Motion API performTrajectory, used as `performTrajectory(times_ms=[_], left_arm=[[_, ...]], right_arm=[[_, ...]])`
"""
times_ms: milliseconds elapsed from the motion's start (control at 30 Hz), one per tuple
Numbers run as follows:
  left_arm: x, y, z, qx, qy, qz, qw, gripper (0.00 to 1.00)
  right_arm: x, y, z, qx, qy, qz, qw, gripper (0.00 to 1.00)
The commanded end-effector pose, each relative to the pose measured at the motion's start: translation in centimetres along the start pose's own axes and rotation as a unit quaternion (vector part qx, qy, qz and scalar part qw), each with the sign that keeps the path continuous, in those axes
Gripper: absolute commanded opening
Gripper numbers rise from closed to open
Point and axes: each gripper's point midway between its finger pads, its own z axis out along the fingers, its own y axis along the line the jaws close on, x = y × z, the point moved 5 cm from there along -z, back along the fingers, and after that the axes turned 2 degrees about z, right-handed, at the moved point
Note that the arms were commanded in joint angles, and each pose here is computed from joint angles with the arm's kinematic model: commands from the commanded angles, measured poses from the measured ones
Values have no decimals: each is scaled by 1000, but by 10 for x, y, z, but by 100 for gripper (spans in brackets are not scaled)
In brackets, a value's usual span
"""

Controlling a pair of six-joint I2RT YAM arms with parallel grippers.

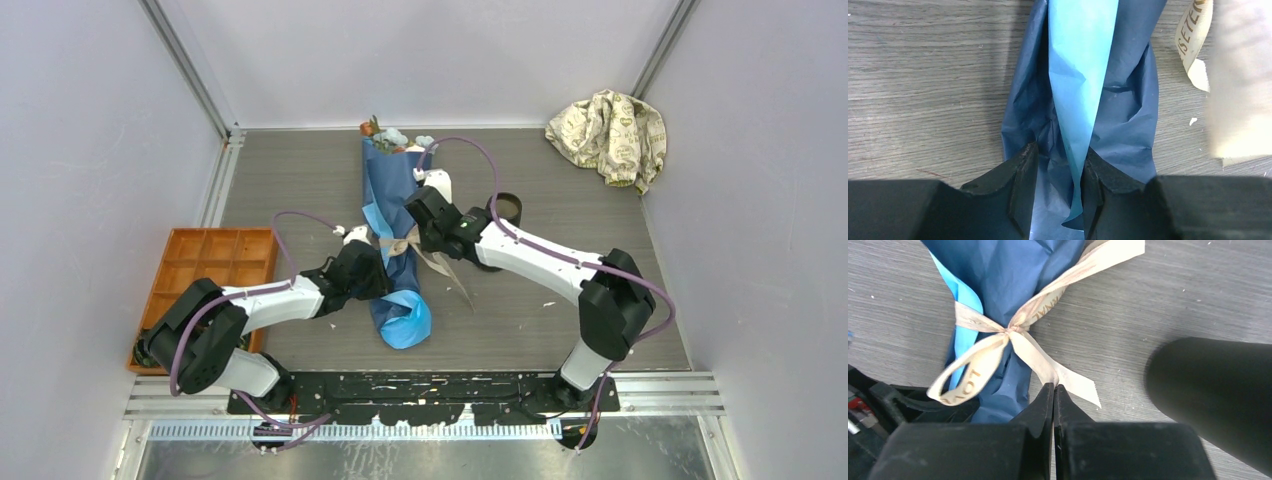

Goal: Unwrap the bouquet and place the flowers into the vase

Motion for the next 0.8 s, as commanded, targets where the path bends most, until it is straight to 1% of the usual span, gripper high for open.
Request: performTrajectory(times_ms=[0, 133, 200, 333, 500, 767], left_arm=[[44, 37, 1, -72, 80, 19, 994, 36], [46, 39, 4, -78, 83, 19, 993, 36], [47, 39, 6, -79, 84, 19, 993, 36], [49, 40, 9, -83, 89, 20, 992, 36], [53, 42, 13, -87, 93, 22, 992, 35], [55, 43, 18, -90, 100, 24, 991, 34]], right_arm=[[-71, -1, -65, -23, -104, 11, 994, 2], [-110, -8, -117, -43, -170, 19, 984, 1], [-123, -11, -137, -52, -191, 24, 980, 1], [-142, -19, -171, -66, -229, 34, 971, 1], [-163, -28, -213, -87, -285, 51, 953, 1], [-184, -52, -274, -110, -374, 92, 916, 1]])
